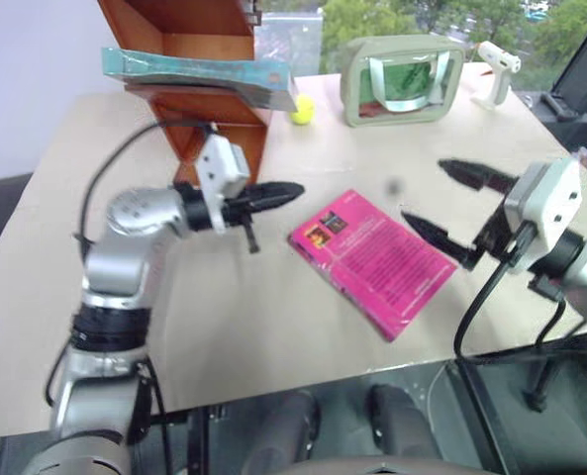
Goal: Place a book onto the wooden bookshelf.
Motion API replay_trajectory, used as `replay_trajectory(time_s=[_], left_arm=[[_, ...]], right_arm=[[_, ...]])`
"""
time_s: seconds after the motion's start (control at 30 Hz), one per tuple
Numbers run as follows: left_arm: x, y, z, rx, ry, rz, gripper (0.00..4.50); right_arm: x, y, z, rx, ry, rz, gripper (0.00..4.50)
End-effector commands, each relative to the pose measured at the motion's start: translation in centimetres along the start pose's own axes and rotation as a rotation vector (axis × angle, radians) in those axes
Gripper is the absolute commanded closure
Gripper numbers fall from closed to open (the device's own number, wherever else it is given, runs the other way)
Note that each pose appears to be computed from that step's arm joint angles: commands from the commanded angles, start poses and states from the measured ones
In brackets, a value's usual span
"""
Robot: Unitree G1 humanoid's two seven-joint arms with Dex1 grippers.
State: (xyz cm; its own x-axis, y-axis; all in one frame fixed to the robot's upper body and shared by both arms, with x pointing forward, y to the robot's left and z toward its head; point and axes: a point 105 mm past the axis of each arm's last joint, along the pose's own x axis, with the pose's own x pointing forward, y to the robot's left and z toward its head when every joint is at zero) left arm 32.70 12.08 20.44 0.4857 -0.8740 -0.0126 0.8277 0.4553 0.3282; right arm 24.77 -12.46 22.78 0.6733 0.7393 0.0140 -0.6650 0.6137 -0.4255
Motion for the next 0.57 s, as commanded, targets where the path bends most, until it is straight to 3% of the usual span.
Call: replay_trajectory(time_s=[0.03, 0.1, 0.17, 0.2, 0.27, 0.37, 0.57], left_arm=[[-1.2, -0.5, -1.0, -0.120, -0.017, 0.020, 4.20], [-2.3, -1.2, -2.4, -0.162, 0.022, 0.005, 3.74], [-3.3, -1.5, -3.2, -0.176, 0.042, 0.035, 2.82], [-3.8, -1.8, -3.4, -0.180, 0.046, 0.041, 2.15], [-4.8, -2.1, -3.8, -0.175, 0.061, 0.056, 1.49], [-7.9, -2.5, -4.5, -0.170, 0.120, 0.092, 0.06], [-12.4, -2.9, -5.3, -0.167, 0.257, 0.106, 0.06]], right_arm=[[-1.7, 0.6, -1.5, 0.047, 0.087, -0.056, 0.36], [-3.2, 1.4, -3.2, 0.086, 0.162, -0.054, 0.00], [-4.8, 1.6, -4.5, 0.118, 0.220, -0.079, 0.00], [-5.6, 1.7, -5.1, 0.126, 0.251, -0.083, 0.00], [-6.9, 1.8, -5.8, 0.143, 0.292, -0.094, 0.00], [-9.6, 2.1, -6.6, 0.167, 0.365, -0.104, 0.00], [-12.6, 1.1, -6.2, 0.124, 0.431, -0.133, 0.00]])
